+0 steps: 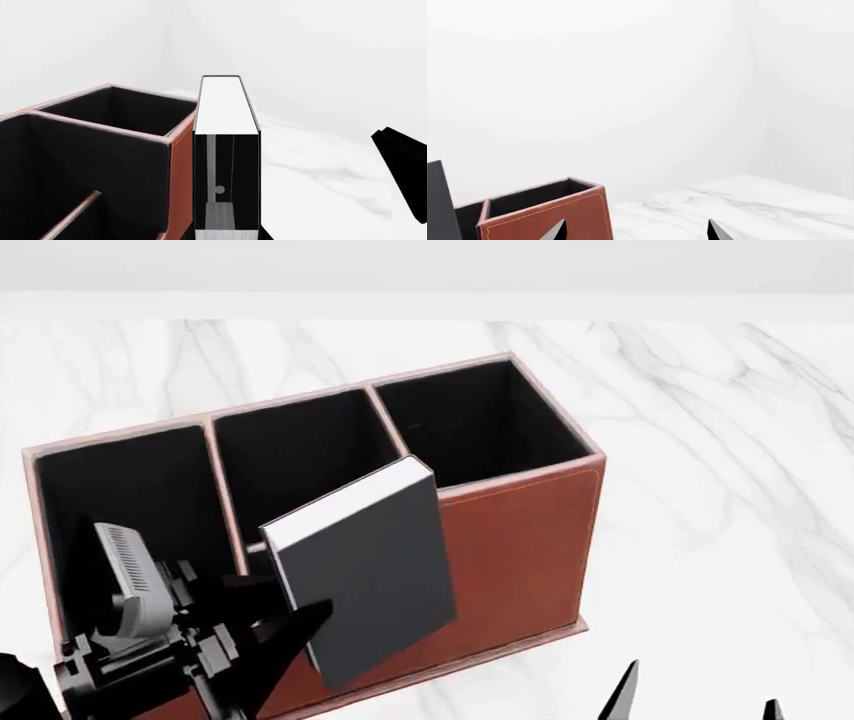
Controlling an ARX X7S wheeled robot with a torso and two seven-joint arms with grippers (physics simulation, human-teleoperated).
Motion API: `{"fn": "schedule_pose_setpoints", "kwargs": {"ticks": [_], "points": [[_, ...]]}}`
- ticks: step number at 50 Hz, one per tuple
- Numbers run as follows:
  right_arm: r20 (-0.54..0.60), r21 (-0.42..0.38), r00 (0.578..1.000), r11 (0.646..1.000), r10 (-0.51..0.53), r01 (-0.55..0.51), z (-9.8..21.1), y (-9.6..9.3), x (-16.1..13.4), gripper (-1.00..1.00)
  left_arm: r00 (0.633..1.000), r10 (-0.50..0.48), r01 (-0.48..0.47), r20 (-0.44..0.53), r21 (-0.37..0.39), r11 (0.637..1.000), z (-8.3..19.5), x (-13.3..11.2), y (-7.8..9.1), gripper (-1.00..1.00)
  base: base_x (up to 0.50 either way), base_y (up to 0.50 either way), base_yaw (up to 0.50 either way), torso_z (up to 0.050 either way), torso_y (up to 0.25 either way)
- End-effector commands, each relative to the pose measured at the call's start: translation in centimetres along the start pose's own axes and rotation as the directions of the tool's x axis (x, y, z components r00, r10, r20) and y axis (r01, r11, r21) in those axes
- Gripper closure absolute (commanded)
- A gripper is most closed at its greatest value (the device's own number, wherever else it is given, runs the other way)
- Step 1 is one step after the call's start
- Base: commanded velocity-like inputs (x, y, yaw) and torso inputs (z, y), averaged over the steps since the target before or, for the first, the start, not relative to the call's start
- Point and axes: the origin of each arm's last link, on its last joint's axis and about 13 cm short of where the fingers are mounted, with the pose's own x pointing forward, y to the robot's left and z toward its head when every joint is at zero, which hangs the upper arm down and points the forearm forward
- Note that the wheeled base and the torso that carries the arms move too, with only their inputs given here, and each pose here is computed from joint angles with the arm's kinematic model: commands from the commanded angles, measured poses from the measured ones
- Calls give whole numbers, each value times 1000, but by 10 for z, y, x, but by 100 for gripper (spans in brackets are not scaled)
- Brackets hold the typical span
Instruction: Pick up the book and place it in the back compartment of the caddy.
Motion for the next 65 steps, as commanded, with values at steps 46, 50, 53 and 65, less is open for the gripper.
{"fn": "schedule_pose_setpoints", "kwargs": {"ticks": [46,50,53,65], "points": [[-33,-77,999,997,-11,8,-7,3,3,-100,999,46,-45,-20,45,998,28,-24,11,100,0,0,0,0,1],[-33,-77,999,997,-11,8,-7,3,3,-100,999,46,-45,-20,45,998,28,-24,11,100,0,0,0,0,0],[-26,-85,1000,996,-7,5,-7,4,2,-100,999,-20,23,-37,68,997,29,-26,14,100,0,0,0,3,4],[-28,-79,1000,997,-1,-1,-8,4,2,-100,974,-196,203,-111,56,978,34,-29,31,100,0,0,0,0,1]]}}
